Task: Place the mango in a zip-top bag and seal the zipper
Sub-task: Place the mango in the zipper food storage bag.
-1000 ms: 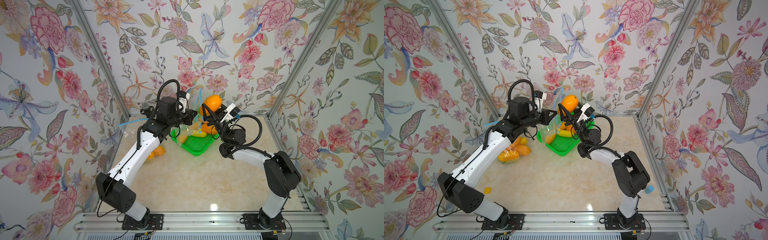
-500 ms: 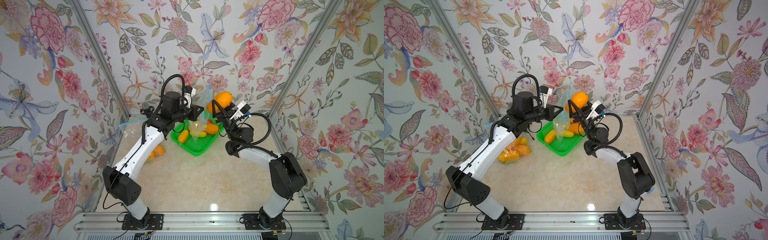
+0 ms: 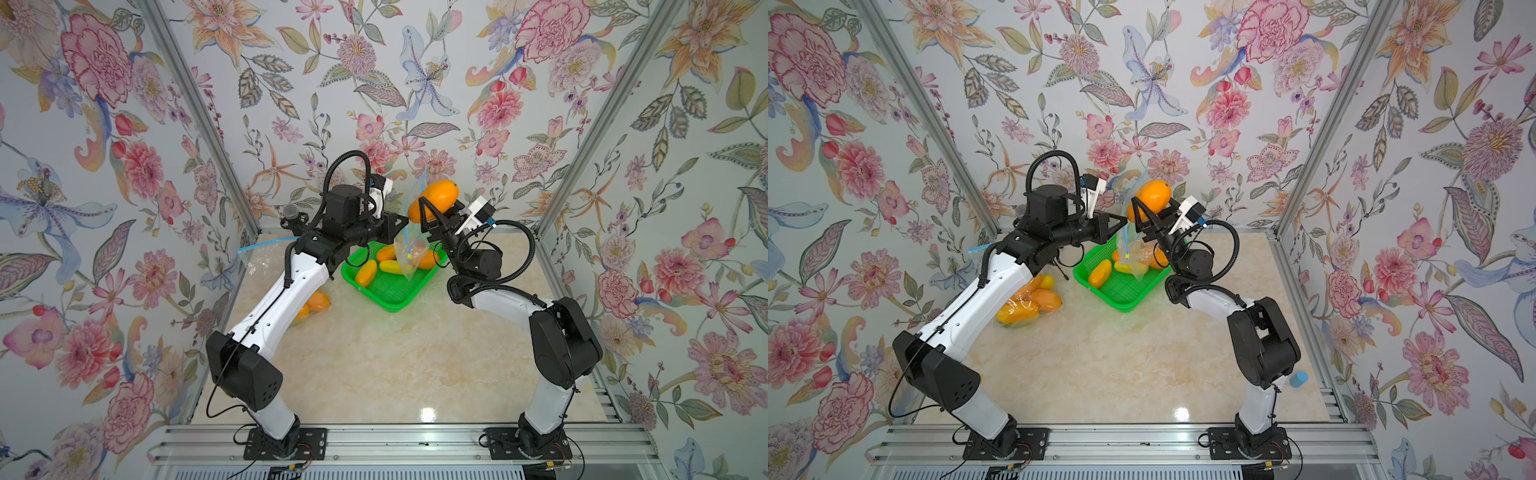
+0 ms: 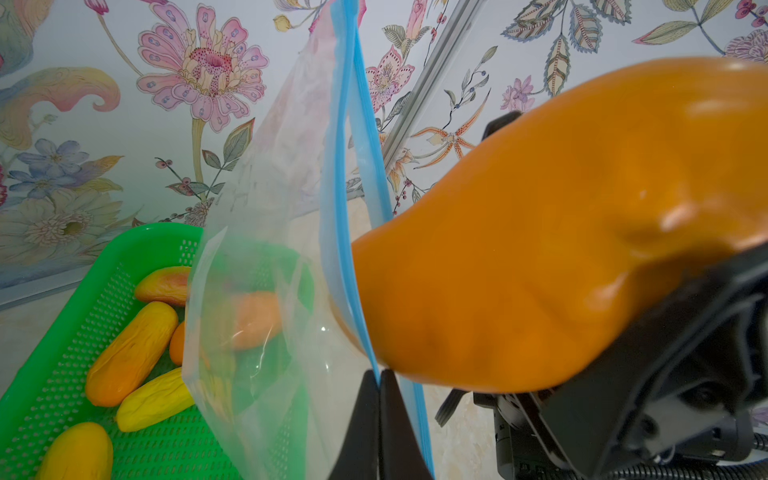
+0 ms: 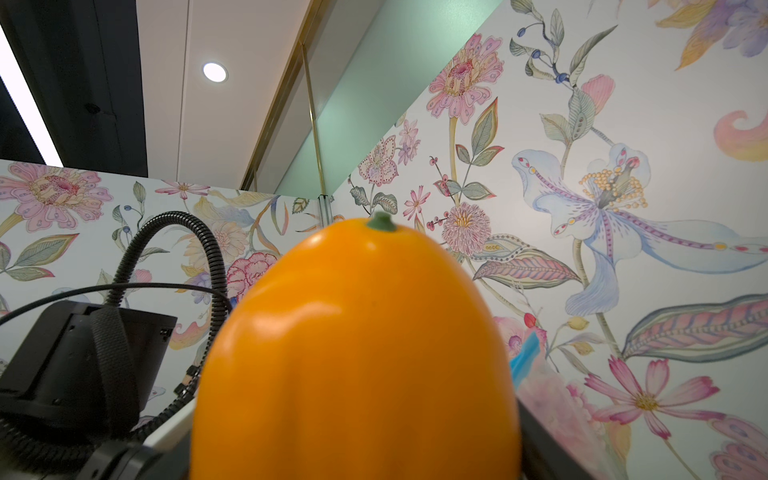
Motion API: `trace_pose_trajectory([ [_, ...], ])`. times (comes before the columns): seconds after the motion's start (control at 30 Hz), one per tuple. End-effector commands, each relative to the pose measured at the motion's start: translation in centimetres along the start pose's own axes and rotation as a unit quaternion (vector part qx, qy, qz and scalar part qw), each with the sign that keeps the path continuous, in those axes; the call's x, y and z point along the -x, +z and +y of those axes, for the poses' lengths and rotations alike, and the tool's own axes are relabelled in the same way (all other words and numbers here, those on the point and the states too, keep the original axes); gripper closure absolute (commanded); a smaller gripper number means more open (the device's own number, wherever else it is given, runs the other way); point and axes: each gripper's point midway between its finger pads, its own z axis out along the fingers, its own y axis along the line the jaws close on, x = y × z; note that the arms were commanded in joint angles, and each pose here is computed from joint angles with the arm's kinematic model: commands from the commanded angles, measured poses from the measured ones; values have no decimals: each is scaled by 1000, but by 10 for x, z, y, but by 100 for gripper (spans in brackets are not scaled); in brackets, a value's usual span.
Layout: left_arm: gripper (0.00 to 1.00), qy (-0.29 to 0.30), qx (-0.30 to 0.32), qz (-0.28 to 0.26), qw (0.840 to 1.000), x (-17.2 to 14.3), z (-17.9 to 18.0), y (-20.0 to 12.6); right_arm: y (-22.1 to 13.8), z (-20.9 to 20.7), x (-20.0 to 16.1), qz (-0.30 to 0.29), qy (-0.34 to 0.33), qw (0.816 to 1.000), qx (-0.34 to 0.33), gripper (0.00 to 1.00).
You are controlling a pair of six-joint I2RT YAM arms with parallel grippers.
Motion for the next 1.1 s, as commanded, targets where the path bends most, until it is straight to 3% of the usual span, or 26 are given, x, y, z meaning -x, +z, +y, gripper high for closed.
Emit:
trace_pose_trajectory([
  [0.0,100,7,-7,-3,1000,1,-6,-4,-3,-1,-8,-5,-20,1000,13,89],
  [0.27,100,4,32,-33,999,17,7,-27,-18,-32,-43,81,-90,991,-58,86],
  [0.4,100,-6,48,-41,998,20,18,-33,-17,-36,-60,135,-88,985,-66,69],
  [0.5,100,-14,46,-42,998,20,23,-33,-9,-20,-71,166,-72,983,-23,39],
  [0.6,100,-18,48,-42,998,19,27,-34,-2,-9,-71,178,-48,983,4,34],
  [0.67,100,-19,48,-45,998,20,27,-35,1,-3,-67,175,-40,984,17,40],
  [0.7,100,-18,46,-47,998,21,26,-36,2,0,-63,167,-37,985,19,58],
  [0.73,100,-18,44,-46,998,21,26,-36,2,1,-60,157,-38,987,19,70],
  [0.77,100,-17,41,-46,998,21,25,-36,2,1,-54,139,-35,990,16,74],
  [0.9,100,-17,29,-42,999,19,21,-36,6,3,-37,61,12,998,34,77],
  [1.07,100,-17,17,-41,999,19,17,-35,17,6,-55,48,38,997,50,75],
])
